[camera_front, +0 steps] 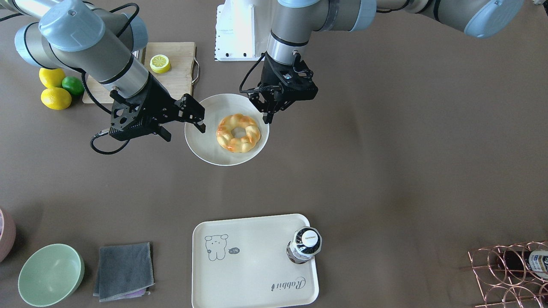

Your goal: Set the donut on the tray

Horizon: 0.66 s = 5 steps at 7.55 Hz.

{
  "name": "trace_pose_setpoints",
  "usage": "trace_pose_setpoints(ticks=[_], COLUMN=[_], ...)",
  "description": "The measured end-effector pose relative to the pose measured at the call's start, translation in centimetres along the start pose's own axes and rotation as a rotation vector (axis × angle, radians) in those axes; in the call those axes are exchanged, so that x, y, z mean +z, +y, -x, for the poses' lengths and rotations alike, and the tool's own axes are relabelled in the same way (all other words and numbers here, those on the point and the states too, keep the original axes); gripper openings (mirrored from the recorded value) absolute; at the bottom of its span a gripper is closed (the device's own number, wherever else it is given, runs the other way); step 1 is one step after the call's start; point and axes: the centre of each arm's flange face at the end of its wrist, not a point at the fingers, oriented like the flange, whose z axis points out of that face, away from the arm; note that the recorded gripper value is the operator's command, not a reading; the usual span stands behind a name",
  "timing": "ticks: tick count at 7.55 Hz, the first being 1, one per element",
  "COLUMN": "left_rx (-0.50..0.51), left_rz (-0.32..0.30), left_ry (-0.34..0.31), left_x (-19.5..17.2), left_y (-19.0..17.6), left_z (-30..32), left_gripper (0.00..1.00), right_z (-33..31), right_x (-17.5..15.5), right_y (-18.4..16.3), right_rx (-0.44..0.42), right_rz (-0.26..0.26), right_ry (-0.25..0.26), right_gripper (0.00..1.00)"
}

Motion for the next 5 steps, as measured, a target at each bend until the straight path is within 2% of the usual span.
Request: trace_pose_setpoints(ticks=[1,2,5], left_rx=[0.001,0.002,0.002], left_rz=[-0.001,-0.002,-0.006], left_ry=[0.000,-0.001,-0.003], left_x=[0.0,0.0,0.1], left_y=[-0.1,-0.1,-0.5], left_z=[0.0,0.1,0.1], left_gripper=[0.00,0.00,0.00], right_z=[-0.2,-0.4,-1.7], right_x=[0.0,-0.1,0.3], right_y=[0.0,-0.1,0.2], right_rx=[0.002,0.006,0.024], right_rz=[-0.001,-0.003,-0.019], right_ry=[0.005,0.007,0.030], right_gripper=[0.82,0.72,0.70])
